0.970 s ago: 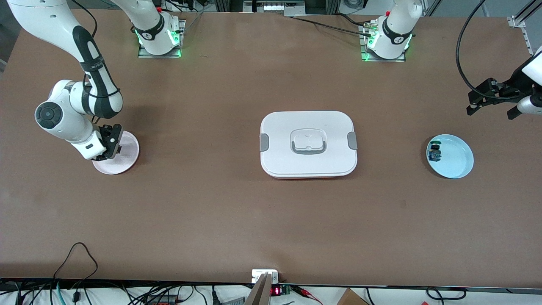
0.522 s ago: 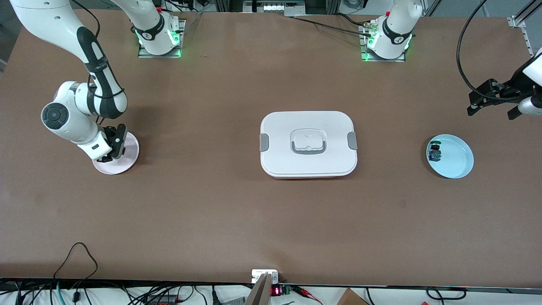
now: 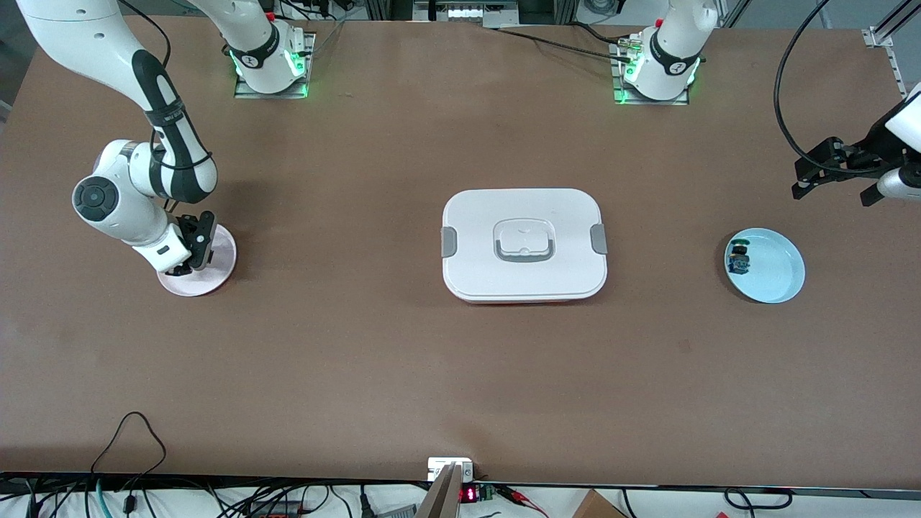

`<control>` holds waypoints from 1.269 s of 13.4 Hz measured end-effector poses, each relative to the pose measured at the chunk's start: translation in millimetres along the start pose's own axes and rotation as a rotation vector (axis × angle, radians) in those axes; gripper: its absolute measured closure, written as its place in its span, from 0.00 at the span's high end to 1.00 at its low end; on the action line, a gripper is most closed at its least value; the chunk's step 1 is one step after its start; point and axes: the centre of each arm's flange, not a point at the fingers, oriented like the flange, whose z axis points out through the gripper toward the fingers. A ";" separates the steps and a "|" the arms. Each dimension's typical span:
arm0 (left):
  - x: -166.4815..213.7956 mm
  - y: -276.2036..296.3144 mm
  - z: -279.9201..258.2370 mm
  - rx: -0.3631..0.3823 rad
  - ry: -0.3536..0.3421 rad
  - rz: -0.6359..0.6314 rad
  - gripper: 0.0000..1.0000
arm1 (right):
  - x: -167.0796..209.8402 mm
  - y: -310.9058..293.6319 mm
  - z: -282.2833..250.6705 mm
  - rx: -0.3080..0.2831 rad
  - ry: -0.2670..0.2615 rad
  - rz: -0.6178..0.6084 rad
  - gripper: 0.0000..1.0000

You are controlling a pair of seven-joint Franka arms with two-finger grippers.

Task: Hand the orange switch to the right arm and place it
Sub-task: 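Lower the orange switch onto the white plate with the right gripper, then open the right gripper to release the switch on the plate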

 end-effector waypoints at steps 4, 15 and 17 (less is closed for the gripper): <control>0.2 0.2 0.4 0.000 -0.001 0.000 1.00 | -3.6 2.8 -10.8 -0.019 0.004 0.014 0.94; 0.4 -0.2 0.9 0.000 -0.002 -0.001 1.00 | -6.1 36.2 -149.4 -0.062 0.159 0.399 1.00; 0.4 -0.2 0.9 0.000 -0.002 -0.001 1.00 | -6.8 40.6 -165.0 -0.068 0.179 0.541 1.00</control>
